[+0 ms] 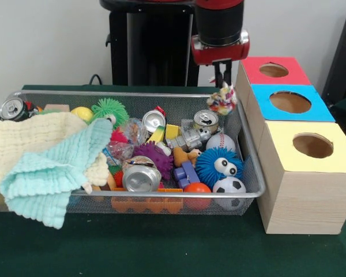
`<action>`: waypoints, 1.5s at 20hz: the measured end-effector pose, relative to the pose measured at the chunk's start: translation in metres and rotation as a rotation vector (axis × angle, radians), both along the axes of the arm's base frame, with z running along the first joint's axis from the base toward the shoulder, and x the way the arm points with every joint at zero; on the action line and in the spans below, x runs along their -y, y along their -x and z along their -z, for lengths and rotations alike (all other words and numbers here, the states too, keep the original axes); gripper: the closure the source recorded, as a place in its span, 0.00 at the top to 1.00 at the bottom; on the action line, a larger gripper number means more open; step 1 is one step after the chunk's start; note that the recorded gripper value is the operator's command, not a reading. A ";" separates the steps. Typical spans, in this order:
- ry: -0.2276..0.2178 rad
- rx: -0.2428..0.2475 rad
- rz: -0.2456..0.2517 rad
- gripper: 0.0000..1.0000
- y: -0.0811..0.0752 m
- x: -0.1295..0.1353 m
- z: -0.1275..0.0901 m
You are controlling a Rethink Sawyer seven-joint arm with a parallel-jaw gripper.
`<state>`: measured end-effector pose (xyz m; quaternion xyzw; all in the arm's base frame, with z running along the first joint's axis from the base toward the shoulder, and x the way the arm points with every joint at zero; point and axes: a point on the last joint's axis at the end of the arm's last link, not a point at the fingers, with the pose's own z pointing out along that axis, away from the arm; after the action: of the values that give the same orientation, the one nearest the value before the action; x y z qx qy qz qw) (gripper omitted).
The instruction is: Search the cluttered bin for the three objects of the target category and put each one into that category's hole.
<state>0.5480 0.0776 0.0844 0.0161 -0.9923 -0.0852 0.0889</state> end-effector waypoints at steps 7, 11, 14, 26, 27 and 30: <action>-0.001 -0.049 0.001 0.00 -0.008 -0.034 -0.021; 0.006 -0.064 0.005 0.00 -0.013 -0.048 -0.030; 0.006 -0.071 0.010 0.00 -0.017 -0.053 -0.034; 0.018 -0.099 0.051 0.00 -0.044 -0.059 -0.054; 0.018 -0.102 0.053 0.00 -0.046 -0.059 -0.056; 0.018 -0.117 0.061 0.00 -0.056 -0.061 -0.065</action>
<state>0.6039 0.1384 0.1494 -0.0200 -0.9861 -0.0798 0.1441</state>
